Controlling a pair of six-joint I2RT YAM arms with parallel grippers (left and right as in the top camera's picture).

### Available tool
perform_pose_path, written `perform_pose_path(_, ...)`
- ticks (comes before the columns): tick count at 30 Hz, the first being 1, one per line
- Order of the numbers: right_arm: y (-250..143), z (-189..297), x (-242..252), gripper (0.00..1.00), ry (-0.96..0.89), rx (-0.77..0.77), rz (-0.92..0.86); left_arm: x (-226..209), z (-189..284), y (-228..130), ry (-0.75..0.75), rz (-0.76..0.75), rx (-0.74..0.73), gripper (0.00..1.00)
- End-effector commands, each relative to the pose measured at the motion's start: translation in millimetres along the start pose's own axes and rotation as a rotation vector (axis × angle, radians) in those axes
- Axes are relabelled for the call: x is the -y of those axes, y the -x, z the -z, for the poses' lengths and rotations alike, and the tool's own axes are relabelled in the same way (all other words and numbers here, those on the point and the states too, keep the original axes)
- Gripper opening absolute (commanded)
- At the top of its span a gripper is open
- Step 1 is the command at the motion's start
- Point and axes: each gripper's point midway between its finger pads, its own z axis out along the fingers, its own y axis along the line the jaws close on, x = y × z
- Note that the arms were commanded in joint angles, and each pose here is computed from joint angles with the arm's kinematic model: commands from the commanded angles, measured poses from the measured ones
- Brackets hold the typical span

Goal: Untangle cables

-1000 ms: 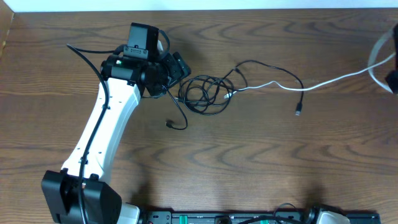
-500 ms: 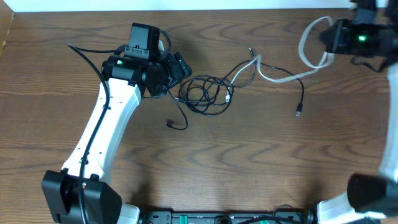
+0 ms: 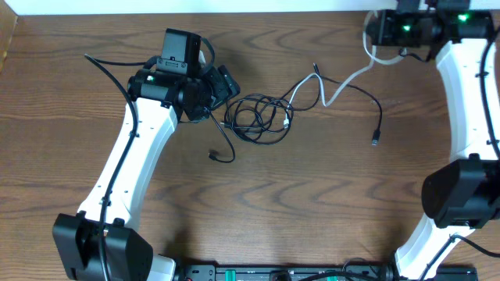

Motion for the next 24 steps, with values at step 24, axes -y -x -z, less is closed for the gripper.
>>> perform_pose_path(24, 39, -121, 29, 0.01, -0.223, 0.23, 0.075, -2, -2, 2, 0.015, -0.014, 0.007, 0.79)
